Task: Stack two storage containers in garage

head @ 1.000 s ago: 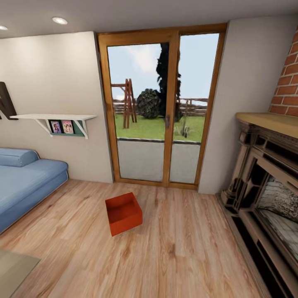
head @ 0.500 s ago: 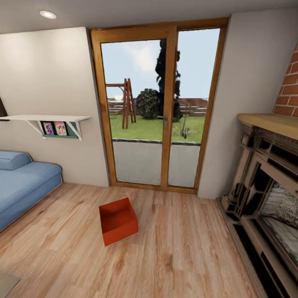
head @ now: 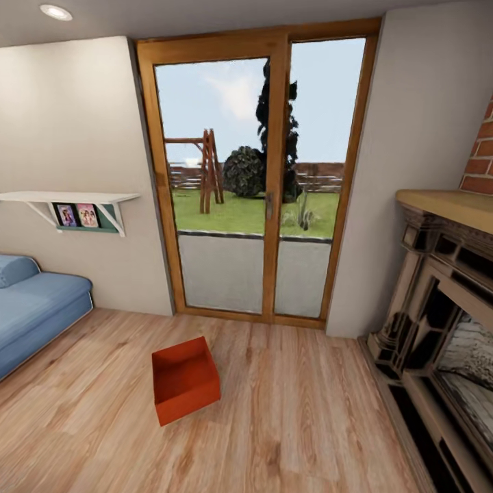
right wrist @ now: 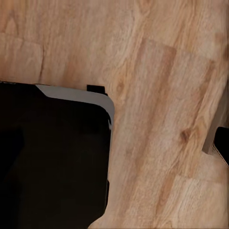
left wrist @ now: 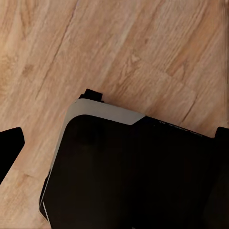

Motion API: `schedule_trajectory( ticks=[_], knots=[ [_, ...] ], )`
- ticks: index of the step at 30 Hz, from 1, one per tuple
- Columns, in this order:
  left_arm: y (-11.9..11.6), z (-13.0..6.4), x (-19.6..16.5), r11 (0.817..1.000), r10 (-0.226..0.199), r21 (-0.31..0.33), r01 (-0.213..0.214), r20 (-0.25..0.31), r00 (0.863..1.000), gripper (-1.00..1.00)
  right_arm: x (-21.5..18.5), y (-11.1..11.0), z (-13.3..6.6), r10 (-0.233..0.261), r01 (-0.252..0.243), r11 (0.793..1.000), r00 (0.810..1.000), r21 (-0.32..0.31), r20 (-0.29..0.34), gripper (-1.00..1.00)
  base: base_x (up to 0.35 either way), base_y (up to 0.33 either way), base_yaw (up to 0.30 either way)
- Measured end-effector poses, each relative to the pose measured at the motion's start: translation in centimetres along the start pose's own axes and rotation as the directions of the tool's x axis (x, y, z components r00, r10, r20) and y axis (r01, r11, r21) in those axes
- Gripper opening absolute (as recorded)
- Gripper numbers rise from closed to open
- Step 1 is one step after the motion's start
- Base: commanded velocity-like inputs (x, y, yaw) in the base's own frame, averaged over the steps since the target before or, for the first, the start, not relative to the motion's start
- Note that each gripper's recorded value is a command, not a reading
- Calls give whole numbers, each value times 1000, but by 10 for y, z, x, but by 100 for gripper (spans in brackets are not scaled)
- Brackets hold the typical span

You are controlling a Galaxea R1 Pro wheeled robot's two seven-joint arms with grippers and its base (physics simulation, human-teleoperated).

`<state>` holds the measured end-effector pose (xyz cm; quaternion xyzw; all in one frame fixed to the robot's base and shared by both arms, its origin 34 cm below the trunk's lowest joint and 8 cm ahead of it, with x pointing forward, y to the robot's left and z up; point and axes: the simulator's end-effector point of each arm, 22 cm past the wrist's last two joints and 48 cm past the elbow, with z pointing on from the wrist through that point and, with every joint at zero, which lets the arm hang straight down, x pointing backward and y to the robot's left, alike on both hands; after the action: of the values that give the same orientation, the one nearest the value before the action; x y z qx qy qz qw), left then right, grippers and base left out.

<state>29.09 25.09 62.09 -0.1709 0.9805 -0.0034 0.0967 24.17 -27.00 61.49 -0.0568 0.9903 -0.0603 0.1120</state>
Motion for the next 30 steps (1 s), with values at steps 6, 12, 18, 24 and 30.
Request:
schedule_trajectory(
  ticks=[6, 12, 18, 24, 30],
  knots=[
    [0, 0, 0, 1000, 0, 0, 0, 0, 1000, 100, 0, -1, 0, 0, 0, 1000, 1000, 1, -1, 100, 304, -131, 0],
    [0, 0, 0, 1000, 0, 0, 0, 0, 1000, 100, 0, -1, 0, 0, 0, 1000, 1000, 1, -2, 100, 304, -131, 0],
    [0, 0, 0, 1000, 0, 0, 0, 0, 1000, 100, 0, -1, 0, 3, -3, 1000, 1000, 1, 1, 100, 304, -131, 3],
    [0, 0, 0, 1000, 0, 0, 0, 0, 1000, 100, -1, -2, 0, 4, -4, 1000, 1000, 2, 3, 100, 304, -131, 206],
    [0, 0, 0, 1000, 0, 0, 0, 0, 1000, 100, -1, -2, 0, 3, -3, 1000, 1000, 2, 4, 100, 304, -131, 266]
  ],
)
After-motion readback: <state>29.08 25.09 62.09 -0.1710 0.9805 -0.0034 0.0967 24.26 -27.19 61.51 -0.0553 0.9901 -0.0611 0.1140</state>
